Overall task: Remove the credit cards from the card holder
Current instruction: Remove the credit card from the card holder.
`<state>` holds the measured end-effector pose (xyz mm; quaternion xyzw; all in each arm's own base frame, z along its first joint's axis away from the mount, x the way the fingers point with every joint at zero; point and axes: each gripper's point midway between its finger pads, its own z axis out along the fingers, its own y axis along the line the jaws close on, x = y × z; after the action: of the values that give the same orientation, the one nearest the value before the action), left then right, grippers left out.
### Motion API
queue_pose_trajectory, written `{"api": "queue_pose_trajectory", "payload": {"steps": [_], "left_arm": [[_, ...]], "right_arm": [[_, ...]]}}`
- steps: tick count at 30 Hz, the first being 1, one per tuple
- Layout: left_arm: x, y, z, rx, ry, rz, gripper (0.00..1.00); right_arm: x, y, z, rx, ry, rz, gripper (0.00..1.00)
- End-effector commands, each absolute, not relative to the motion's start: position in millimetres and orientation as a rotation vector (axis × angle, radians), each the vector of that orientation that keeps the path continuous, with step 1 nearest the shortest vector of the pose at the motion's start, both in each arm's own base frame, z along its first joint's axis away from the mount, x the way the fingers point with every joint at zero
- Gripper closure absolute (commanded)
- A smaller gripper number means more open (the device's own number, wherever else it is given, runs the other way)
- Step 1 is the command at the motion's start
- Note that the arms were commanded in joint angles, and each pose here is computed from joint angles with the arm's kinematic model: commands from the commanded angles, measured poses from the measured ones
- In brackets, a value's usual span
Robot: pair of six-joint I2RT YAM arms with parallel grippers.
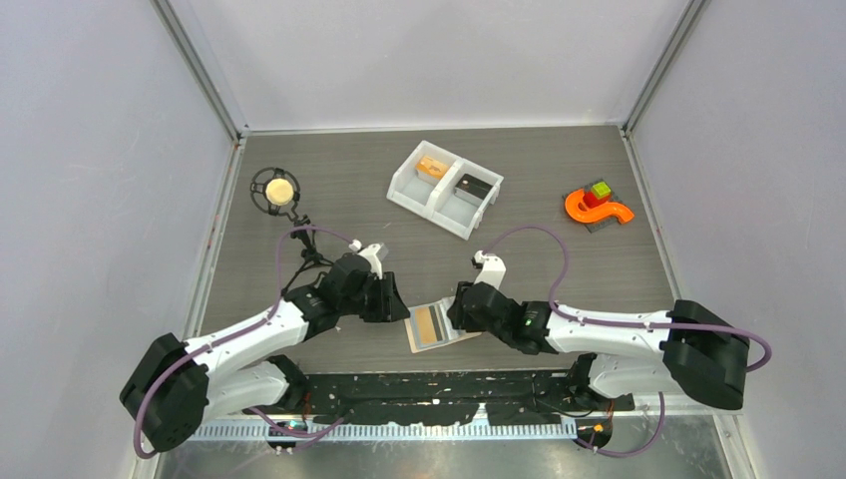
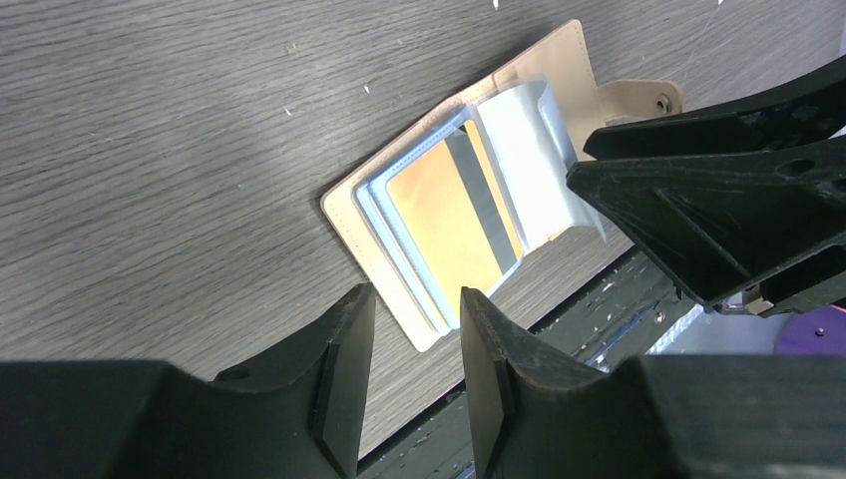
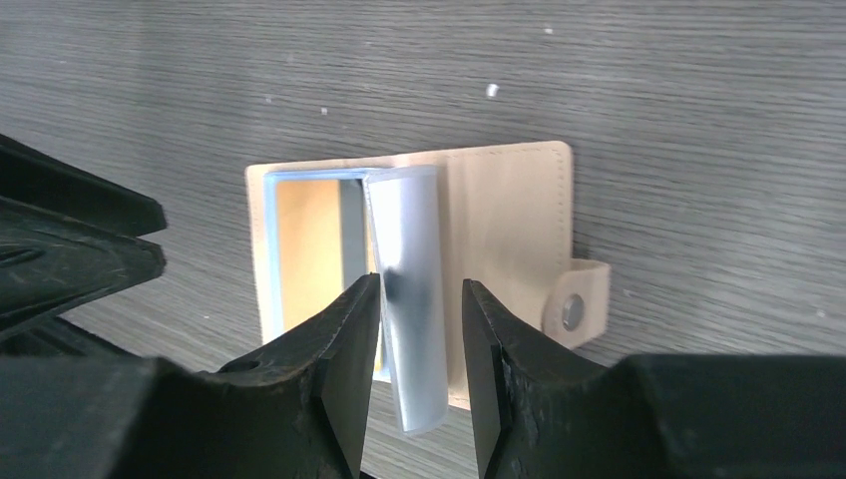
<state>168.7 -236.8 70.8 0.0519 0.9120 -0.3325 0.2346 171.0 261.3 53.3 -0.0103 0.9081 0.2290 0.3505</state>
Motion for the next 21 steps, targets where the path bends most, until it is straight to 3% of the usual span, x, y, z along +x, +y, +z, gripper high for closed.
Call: {"api": "queue_pose_trajectory", "payload": {"steps": [1, 12, 21], "left_arm": [[178, -257, 92, 0.172, 2.432, -0.999, 0.61], [178, -275, 92, 0.209, 2.432, -1.067, 0.62], [178, -281, 82, 0.22, 2.449, -1.09, 0.62]], "right_arm": [[177, 239, 52, 0.032, 2.328, 0.491, 0.57], [176, 223, 83, 0.045, 2.301, 0.461, 0.57], [163, 283, 146, -0.14, 2.187, 0.854, 0.63]]}}
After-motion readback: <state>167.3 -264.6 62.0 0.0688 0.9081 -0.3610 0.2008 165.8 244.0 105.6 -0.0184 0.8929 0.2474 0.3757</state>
